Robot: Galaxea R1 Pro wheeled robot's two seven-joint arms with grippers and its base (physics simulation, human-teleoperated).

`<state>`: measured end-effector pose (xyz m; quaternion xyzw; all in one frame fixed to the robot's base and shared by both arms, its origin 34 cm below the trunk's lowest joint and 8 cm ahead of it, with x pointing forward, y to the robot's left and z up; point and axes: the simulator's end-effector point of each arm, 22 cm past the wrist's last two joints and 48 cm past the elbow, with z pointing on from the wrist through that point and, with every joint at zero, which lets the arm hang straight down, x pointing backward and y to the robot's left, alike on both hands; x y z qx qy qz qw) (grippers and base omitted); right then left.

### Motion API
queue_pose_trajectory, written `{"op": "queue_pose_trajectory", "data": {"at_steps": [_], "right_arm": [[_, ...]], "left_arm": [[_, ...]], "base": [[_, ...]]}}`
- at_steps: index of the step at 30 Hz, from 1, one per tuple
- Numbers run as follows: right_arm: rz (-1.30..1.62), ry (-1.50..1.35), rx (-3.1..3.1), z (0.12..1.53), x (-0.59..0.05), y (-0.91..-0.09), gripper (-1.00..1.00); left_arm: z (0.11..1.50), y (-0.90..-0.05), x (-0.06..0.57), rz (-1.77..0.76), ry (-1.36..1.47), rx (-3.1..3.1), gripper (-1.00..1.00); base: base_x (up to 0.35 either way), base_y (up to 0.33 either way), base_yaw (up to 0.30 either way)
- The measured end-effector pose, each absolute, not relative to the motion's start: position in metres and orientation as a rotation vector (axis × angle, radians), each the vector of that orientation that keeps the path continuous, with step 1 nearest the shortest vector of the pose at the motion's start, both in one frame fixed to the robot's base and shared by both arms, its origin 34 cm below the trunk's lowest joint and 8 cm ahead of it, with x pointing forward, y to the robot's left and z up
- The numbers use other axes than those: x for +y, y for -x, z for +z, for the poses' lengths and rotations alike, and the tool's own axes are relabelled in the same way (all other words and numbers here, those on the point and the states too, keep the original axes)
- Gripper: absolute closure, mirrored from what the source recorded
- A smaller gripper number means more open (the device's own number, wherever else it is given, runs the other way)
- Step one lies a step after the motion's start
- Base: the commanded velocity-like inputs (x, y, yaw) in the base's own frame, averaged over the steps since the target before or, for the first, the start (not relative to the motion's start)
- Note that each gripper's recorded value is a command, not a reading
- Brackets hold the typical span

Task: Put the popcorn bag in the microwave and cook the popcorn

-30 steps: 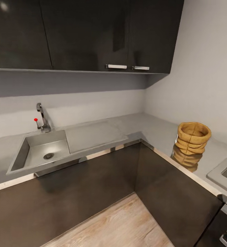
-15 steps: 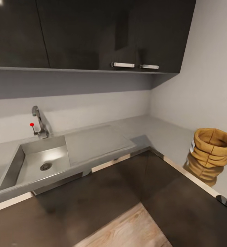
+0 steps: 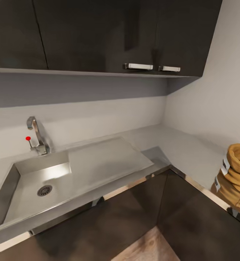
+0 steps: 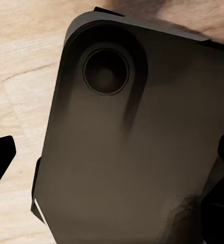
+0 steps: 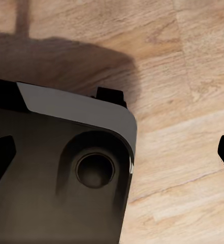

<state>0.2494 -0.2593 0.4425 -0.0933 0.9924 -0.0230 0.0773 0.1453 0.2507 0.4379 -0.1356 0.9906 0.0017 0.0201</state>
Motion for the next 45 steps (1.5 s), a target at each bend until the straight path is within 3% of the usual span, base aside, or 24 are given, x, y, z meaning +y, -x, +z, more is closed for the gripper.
{"op": "queue_pose_trajectory", "data": {"at_steps": [6,45], "right_arm": [[-0.076,0.277,2.974,0.4424,-0.26,-0.2494,-1.0],[-0.073,0.27,2.979,0.4422,-0.2598,-0.2484,-1.0]], "left_arm": [[0.4379,-0.1457,0.2501,0.004,0.42,3.072,-1.0],[0.4379,-0.1466,0.2507,0.008,0.425,3.067,-1.0]], "base": [[0.186,0.027,-0.255],[0.001,0.0,-0.291]]}}
